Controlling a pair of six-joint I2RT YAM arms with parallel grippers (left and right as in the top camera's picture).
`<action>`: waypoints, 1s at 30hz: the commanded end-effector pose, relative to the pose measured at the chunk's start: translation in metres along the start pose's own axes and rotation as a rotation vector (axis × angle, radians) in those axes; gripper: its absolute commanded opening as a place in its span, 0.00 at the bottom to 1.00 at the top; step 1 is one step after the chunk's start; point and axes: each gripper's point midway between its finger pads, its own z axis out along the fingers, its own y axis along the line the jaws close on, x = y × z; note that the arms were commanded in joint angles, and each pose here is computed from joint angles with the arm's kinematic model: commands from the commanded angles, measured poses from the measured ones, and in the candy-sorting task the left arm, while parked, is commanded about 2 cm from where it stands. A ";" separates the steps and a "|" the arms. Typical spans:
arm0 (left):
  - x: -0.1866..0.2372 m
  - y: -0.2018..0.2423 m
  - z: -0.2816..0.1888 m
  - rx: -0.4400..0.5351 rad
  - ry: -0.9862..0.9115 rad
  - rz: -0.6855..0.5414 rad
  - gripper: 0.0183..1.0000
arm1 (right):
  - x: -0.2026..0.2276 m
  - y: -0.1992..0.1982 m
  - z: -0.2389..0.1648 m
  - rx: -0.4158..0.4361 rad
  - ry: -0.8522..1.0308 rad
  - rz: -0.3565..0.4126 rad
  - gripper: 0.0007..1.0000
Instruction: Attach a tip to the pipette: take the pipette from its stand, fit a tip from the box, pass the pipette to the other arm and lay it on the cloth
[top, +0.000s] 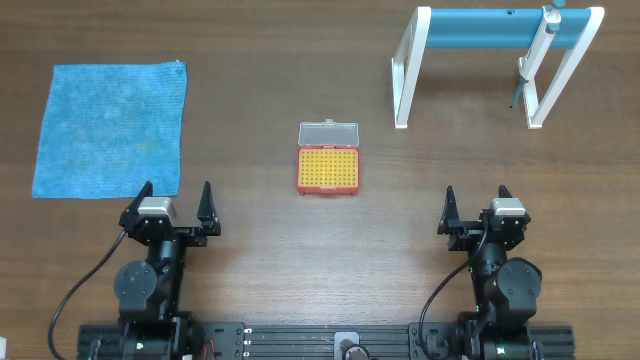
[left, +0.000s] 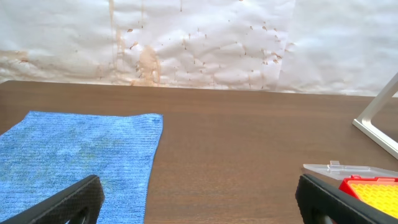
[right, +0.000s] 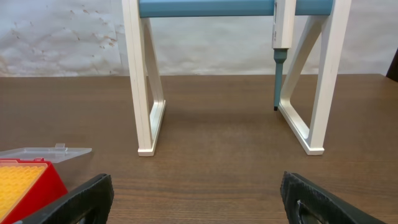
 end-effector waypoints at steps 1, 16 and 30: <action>0.001 0.000 0.000 -0.003 0.001 0.006 1.00 | 0.004 0.000 0.001 0.004 0.009 -0.008 0.89; 0.001 0.000 0.000 -0.003 0.001 0.006 1.00 | 0.004 0.000 0.001 0.004 0.009 -0.007 0.89; 0.001 0.000 0.000 -0.003 0.001 0.006 1.00 | 0.008 0.000 0.002 0.004 0.028 -0.006 0.89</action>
